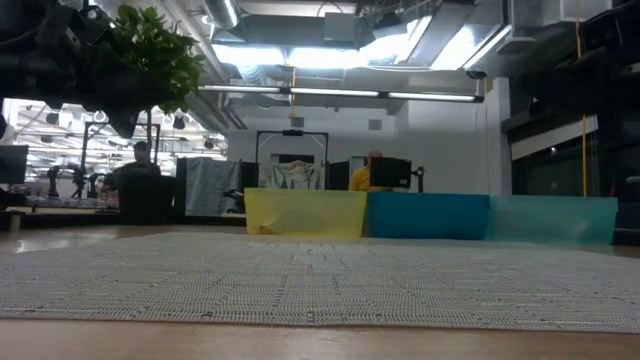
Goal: Pick and place Granola Bars by type
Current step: Return to Home Position
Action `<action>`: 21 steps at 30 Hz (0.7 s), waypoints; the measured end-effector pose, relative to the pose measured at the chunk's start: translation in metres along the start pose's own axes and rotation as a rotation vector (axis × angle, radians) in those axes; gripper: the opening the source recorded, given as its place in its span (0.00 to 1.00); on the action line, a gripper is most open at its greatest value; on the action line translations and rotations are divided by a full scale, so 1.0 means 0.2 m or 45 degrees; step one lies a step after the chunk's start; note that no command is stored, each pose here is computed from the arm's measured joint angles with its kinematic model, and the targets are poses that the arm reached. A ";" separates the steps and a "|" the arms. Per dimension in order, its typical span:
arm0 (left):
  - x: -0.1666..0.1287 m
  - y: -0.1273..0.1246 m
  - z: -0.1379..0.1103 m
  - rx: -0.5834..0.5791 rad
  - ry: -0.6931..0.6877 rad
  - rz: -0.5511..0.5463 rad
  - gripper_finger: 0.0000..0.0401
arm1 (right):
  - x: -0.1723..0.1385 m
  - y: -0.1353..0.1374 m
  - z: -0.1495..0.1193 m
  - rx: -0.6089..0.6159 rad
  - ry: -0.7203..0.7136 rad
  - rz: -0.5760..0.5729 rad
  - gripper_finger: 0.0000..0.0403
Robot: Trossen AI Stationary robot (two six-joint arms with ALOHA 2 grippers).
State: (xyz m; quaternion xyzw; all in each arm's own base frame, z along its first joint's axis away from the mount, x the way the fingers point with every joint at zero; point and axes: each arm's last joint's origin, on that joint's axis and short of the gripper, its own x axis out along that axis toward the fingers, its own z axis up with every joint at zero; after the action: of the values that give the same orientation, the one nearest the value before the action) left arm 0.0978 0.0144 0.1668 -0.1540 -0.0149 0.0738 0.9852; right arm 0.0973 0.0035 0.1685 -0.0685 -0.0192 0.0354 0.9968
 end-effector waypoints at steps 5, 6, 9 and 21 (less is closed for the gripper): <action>0.00 0.00 0.00 0.001 0.000 0.000 0.21 | 0.00 0.00 0.00 0.035 0.005 -0.009 0.01; 0.00 0.00 0.00 0.000 0.000 0.000 0.21 | 0.00 0.00 0.00 0.034 0.005 -0.009 0.01; 0.00 0.00 0.00 0.001 0.000 0.001 0.21 | 0.00 0.00 0.00 0.035 0.005 -0.009 0.03; 0.00 0.00 0.00 0.000 -0.001 0.002 0.21 | 0.00 0.00 0.00 0.034 0.004 -0.009 0.07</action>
State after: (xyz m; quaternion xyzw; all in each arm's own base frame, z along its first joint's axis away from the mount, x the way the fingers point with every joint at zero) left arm 0.0978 0.0145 0.1668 -0.1539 -0.0150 0.0746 0.9852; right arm 0.0974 0.0033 0.1683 -0.0552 -0.0173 0.0319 0.9978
